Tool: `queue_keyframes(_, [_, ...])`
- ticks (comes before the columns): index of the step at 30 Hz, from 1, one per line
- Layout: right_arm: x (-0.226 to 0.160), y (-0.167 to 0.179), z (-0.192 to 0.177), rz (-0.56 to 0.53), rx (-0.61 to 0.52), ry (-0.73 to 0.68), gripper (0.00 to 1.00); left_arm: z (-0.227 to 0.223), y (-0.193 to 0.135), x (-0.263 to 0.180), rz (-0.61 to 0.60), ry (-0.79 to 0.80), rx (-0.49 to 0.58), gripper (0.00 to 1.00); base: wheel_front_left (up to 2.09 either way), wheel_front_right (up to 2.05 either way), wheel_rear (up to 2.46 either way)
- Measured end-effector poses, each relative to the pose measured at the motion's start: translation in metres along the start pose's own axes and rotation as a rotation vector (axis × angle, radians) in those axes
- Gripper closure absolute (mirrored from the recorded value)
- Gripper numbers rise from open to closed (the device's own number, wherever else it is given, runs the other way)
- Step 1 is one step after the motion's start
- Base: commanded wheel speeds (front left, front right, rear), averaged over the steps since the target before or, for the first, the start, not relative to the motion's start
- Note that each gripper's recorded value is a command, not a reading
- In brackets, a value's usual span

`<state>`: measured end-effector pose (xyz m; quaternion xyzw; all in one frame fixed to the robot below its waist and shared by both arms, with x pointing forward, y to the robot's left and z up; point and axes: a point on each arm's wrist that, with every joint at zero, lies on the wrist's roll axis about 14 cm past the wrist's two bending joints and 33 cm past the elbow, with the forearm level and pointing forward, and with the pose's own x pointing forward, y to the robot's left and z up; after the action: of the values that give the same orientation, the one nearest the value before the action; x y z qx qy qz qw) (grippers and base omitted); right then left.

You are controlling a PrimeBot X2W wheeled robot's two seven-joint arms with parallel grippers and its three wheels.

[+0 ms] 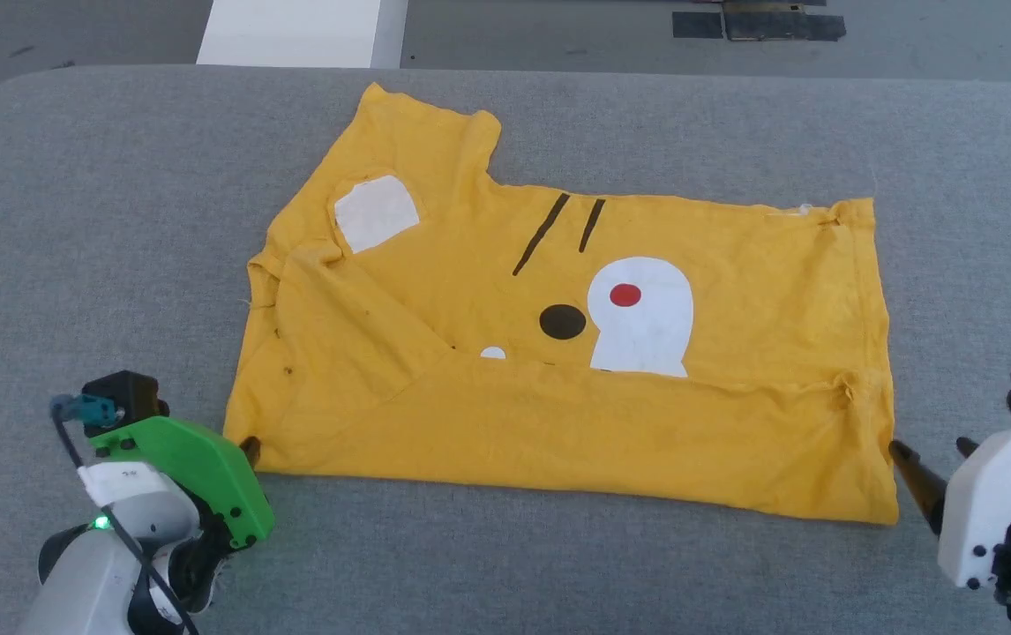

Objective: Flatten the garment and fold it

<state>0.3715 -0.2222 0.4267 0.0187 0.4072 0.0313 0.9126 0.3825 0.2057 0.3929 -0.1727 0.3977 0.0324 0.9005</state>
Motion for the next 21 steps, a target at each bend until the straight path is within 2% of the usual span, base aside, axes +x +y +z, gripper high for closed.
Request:
queue_keyframes(4, [0.008, 0.001, -0.015, -0.027, -0.054, 0.076, 0.0, 0.008, -0.003, -0.004, -0.009, -0.043, -0.01, 1.0, 0.0, 0.0, 0.0])
queue_keyframes(10, [0.03, 0.015, -0.043, 0.003, -0.091, 0.2, 0.0, 0.007, -0.006, -0.003, -0.012, -0.041, -0.016, 1.0, 0.0, 0.0, 0.0])
queue_keyframes(17, [0.045, 0.024, -0.051, 0.031, -0.159, 0.253, 0.0, -0.002, -0.002, 0.001, 0.002, -0.02, -0.032, 1.0, 0.0, 0.0, 0.0])
queue_keyframes(18, [0.045, 0.024, -0.051, 0.035, -0.163, 0.258, 0.1, -0.002, -0.001, 0.001, 0.004, -0.022, -0.033, 1.0, 0.0, 0.0, 0.0])
queue_keyframes(19, [0.046, 0.025, -0.05, 0.04, -0.161, 0.259, 0.73, -0.002, -0.001, 0.001, 0.005, -0.022, -0.034, 1.0, 0.0, 0.0, 0.0])
queue_keyframes(20, [0.046, 0.026, -0.049, 0.046, -0.155, 0.255, 1.0, -0.001, -0.001, 0.001, 0.005, -0.027, -0.036, 1.0, 0.0, 0.0, 0.0])
queue_keyframes(21, [0.045, 0.025, -0.048, 0.05, -0.155, 0.251, 1.0, -0.001, -0.001, 0.001, 0.004, -0.032, -0.037, 1.0, 0.0, 0.0, 0.0])
